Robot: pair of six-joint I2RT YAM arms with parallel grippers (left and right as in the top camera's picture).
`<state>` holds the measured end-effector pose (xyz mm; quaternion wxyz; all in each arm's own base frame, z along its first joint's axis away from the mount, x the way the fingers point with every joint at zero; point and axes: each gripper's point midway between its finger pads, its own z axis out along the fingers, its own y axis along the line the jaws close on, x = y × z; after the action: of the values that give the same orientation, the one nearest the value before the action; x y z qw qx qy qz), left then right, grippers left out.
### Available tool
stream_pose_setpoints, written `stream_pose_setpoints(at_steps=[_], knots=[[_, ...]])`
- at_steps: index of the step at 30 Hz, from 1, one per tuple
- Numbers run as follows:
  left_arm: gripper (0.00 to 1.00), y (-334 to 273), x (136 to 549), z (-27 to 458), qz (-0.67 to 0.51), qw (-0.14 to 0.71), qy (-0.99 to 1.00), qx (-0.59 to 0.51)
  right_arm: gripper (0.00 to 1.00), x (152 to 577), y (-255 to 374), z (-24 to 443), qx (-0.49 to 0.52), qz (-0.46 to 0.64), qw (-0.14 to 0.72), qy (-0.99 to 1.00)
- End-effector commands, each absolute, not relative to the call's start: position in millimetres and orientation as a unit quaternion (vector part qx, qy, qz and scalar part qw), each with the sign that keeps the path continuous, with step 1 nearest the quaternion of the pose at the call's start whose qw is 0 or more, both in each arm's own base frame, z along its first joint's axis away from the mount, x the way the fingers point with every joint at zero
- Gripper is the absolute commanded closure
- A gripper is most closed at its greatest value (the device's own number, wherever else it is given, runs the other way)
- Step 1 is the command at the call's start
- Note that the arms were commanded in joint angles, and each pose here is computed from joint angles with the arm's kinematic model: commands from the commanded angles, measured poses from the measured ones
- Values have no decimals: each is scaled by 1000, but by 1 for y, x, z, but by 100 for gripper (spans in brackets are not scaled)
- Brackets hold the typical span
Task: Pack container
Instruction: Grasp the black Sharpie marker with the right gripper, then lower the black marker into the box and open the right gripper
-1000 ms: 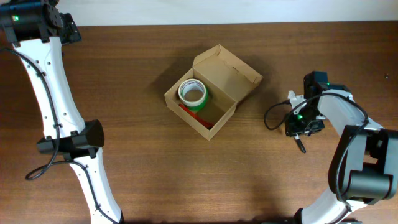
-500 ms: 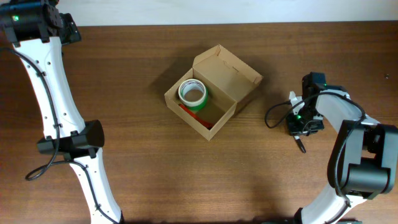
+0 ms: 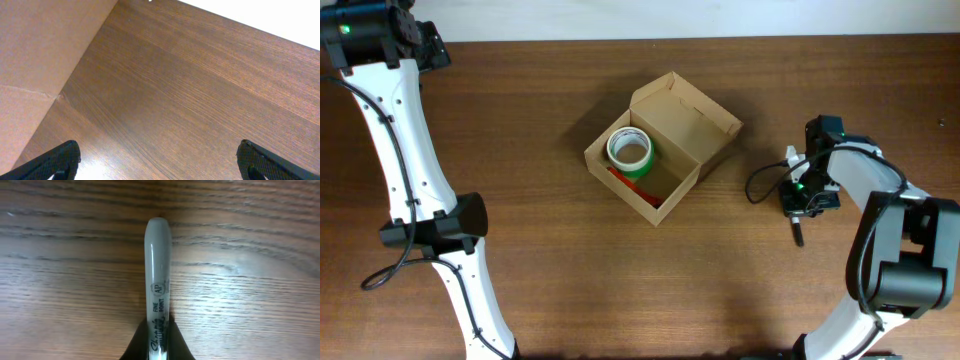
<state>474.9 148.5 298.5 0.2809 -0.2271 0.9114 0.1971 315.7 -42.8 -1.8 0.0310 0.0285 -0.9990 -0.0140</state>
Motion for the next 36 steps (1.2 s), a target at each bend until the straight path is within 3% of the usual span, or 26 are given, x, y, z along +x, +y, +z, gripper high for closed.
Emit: stream_pose_setpoints(at_steps=[1,5,10,16,20,25,31,36], knots=[[0,151,468,314,200,296,905,-229,96,334,-4,11,21,-123,7,-992],[0,151,468,314,200,296,905,-230,96,371,19,84,11,-197,-55,-979],[0,151,468,314,200,296,905,-229,96,401,34,197,32,-196,-124,-972],[0,151,468,314,200,296,905,-229,96,420,76,314,139,-84,-271,-949],[0,151,468,314,200,296,905,-229,96,420,132,353,249,-13,-342,-906],[0,151,468,314,200,296,905,-229,96,423,204,321,349,37,-324,-878],[0,151,468,314,200,296,905,-229,96,444,235,227,381,46,-231,-894],[0,151,468,314,200,296,905,-229,96,438,258,151,392,-14,-139,-909]])
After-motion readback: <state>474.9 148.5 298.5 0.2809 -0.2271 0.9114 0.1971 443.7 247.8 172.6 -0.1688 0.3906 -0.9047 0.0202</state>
